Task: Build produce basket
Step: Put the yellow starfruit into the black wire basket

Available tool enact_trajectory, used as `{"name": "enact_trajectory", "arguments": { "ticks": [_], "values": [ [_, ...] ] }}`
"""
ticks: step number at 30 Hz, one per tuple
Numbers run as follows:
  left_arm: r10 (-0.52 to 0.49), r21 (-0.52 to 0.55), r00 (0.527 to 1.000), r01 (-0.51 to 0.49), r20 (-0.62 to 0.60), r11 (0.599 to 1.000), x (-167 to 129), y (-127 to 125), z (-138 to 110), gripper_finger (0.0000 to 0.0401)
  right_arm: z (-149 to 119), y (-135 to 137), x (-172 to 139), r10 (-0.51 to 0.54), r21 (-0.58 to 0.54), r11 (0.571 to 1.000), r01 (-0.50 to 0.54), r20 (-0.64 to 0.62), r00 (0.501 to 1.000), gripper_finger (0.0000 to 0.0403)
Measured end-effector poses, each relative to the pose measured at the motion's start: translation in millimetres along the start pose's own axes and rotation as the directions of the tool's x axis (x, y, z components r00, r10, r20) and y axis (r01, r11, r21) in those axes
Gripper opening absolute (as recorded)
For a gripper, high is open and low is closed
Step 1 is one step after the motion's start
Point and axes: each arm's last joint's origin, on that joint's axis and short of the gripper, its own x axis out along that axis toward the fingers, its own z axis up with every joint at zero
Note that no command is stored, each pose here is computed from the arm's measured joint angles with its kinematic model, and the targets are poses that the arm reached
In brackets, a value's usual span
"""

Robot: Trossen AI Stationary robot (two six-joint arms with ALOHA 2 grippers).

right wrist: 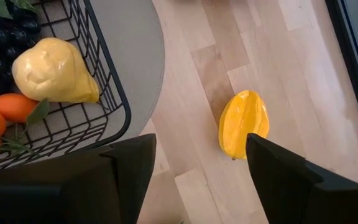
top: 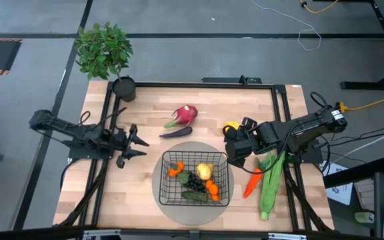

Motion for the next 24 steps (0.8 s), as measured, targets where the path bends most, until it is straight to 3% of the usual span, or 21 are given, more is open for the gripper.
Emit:
{"name": "enact_trajectory", "arguments": {
  "ticks": [7, 24],
  "values": [
    [0.079, -0.017, 0.996, -0.08, -0.04, 0.997, -9.0, 9.6, -4.4, 0.017, 0.0, 0.0, 0.0, 0.0, -0.019, 1.0, 0.0, -0.001, 1.0, 0.0237],
    [0.094, -0.008, 0.991, -0.095, -0.097, 0.995, -11.1, 13.7, -6.7, 0.017, -0.1, 0.1, 0.1, 0.003, -0.018, 1.0, -0.003, -0.002, 1.0, 0.0237]
  ]
}}
